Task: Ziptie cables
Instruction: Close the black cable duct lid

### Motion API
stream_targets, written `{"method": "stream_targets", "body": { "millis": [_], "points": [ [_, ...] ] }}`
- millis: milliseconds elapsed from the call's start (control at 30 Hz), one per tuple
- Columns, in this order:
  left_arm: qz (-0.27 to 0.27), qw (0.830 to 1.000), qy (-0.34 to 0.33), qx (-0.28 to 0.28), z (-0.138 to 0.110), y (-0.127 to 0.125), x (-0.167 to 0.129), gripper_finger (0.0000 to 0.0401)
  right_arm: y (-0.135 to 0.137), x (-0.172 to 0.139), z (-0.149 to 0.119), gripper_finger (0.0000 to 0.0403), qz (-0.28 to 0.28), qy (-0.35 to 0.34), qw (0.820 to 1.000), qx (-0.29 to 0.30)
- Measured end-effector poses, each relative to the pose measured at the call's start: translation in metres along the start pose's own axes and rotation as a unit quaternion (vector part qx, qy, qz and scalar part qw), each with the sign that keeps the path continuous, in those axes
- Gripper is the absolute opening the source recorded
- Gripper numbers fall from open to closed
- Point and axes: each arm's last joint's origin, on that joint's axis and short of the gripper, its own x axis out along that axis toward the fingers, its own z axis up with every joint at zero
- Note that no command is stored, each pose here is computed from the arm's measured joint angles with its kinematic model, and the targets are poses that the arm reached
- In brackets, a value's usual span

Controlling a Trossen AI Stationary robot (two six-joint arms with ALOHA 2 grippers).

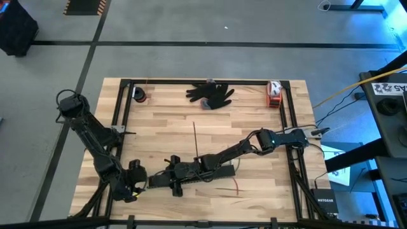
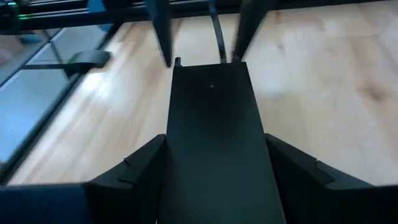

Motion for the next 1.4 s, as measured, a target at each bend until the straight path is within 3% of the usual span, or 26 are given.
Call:
{"method": "stream_targets", "body": {
  "millis": [633, 1067, 1400],
  "points": [
    [0.040, 0.999, 0.005, 0.014, -0.007, 0.008, 0.022, 0.0230, -0.002, 0.000, 0.000, 0.0227, -0.012, -0.002, 1.000, 0.000],
    [0.036, 0.998, -0.004, 0.047, -0.001, 0.005, 0.040, 0.0086, -0.001, 0.000, 0.000, 0.0227, -0.007, 0.000, 1.000, -0.002],
    [0.032, 0.998, -0.003, 0.051, 0.003, 0.006, 0.044, 0.0045, -0.001, 0.000, 0.000, 0.0227, -0.005, -0.005, 1.000, -0.008]
  ]
}}
